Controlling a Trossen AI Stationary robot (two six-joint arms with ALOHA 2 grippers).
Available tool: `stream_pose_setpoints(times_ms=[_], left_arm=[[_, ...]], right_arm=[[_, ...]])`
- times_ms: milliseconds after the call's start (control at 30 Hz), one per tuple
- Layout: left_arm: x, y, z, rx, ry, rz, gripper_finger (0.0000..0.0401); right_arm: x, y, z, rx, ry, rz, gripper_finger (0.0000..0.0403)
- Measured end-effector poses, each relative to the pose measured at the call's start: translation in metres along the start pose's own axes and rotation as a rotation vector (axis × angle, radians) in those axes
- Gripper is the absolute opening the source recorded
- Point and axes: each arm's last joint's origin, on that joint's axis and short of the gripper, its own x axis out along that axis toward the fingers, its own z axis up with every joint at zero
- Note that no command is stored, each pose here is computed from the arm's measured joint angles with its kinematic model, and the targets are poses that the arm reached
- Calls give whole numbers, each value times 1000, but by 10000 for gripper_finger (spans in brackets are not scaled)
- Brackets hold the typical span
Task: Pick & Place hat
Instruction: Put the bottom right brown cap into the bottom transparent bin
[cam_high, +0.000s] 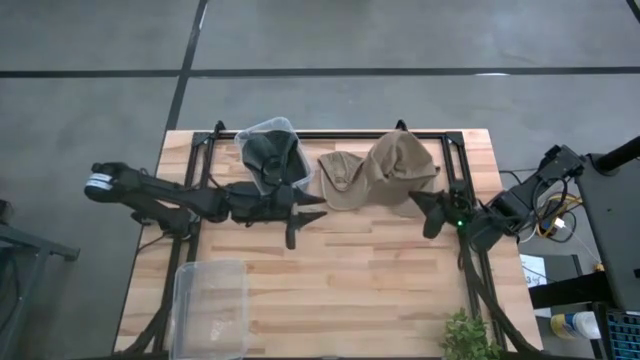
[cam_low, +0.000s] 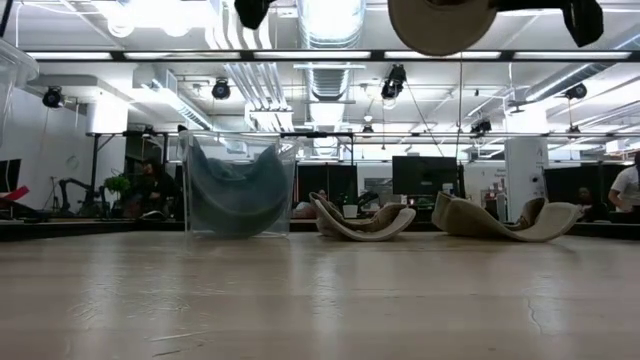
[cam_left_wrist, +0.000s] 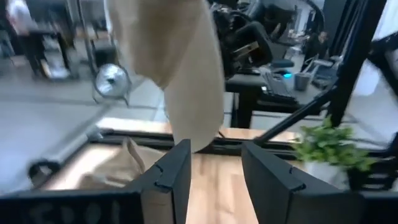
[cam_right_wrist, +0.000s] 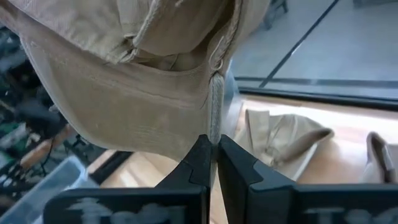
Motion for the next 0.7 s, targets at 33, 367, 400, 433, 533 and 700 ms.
stream_pose_setpoints(times_ms=[33,367,400,433,533,700], left_arm=[[1,-2,-1,40,-10,5,135],[20,-10,-9,180,-112,55,135],[22,-10,-9,192,-119,73,135],[24,-9,-9,202,-127,89,135],[27,-10,-10,235,-139,108,135],[29,-10,-7,212,-166,109,135]], right_arm=[[1,1,1,-1,-8,-2,11],[10,17,4,-26,-58,21,11],[10,19,3,-31,-62,25,11],[11,20,3,-38,-65,27,11],[12,23,2,-44,-72,33,11],[15,25,-3,-66,-68,22,11]])
